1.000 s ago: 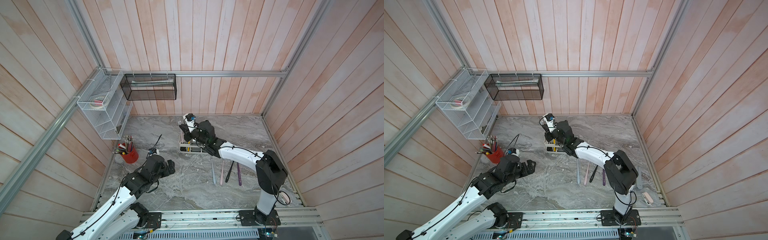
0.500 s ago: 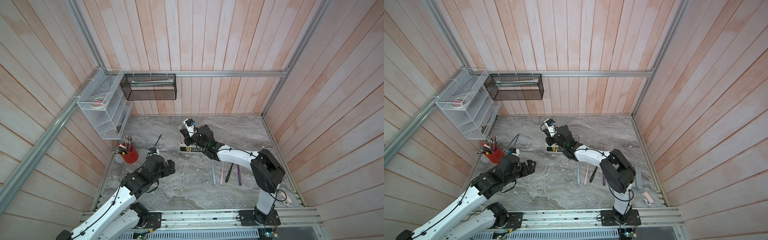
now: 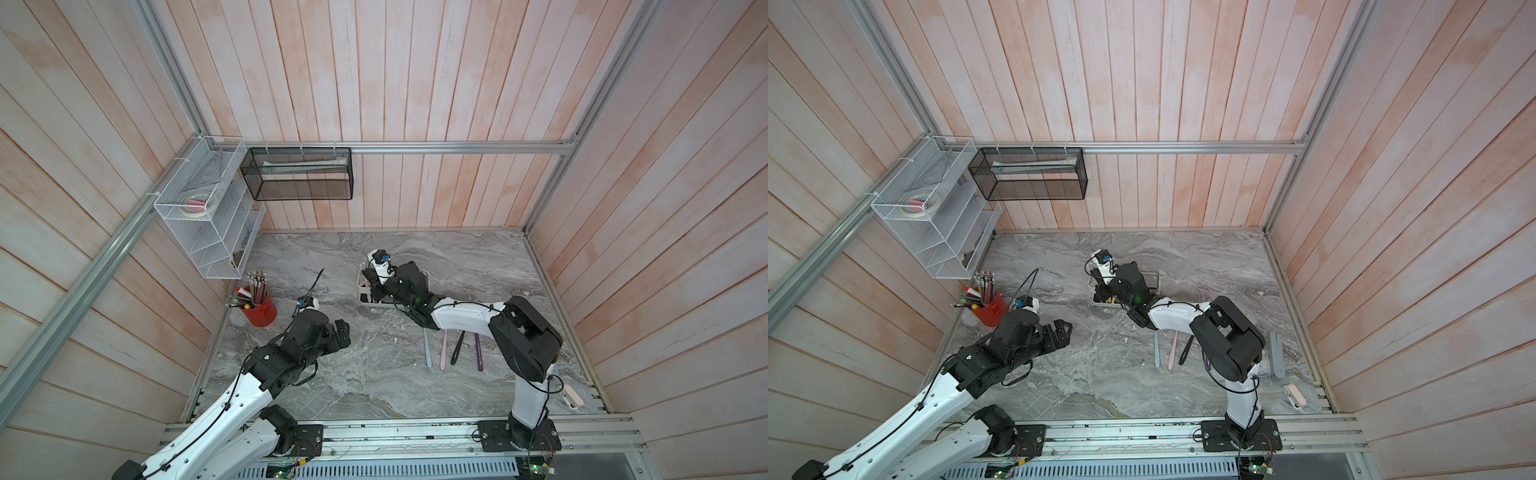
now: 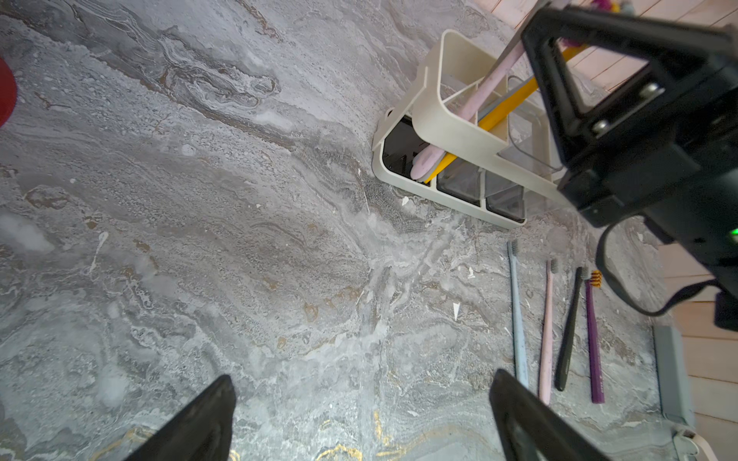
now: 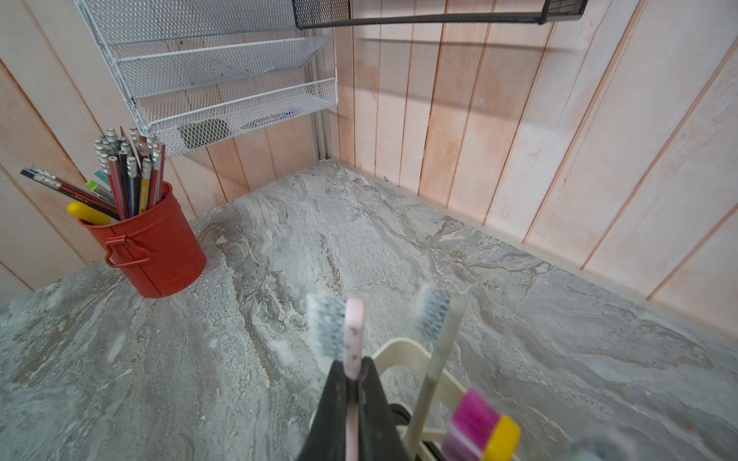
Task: Place the toothbrush into the toothbrush holder
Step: Place the toothbrush in the toothbrush holder.
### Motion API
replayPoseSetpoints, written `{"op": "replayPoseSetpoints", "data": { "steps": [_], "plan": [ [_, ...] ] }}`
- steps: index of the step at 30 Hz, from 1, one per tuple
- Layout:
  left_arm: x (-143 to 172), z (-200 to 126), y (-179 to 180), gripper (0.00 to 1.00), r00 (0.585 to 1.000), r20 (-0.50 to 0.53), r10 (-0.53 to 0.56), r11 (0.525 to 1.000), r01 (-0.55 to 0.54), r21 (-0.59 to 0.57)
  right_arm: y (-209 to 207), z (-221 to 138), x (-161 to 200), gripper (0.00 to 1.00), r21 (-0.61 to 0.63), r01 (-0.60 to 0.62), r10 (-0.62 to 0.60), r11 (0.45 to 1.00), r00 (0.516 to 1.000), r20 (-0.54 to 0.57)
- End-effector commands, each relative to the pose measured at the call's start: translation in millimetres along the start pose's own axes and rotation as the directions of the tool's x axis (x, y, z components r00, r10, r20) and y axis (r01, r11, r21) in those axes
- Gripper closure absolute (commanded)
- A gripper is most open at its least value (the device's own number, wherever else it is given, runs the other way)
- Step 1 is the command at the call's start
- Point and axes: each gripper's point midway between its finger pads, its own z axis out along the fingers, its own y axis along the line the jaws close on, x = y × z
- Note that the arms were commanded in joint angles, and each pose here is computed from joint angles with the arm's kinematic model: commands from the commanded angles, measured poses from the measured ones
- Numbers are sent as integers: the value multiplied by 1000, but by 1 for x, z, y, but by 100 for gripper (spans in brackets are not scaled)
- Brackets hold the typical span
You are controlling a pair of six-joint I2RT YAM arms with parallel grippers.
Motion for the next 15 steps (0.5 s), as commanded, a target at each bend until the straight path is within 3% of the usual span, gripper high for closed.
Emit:
{"op": "replayPoseSetpoints", "data": {
  "steps": [1, 15],
  "plan": [
    [-1, 1, 1, 0, 1000, 16, 14, 1000, -15, 8, 1, 4, 4, 100, 0, 10, -10, 1000, 1000, 29],
    [-2, 0, 0, 0, 999, 27, 21, 1000, -21, 19, -5, 0, -3, 100, 38, -16, 12, 999, 994, 110]
  ]
}}
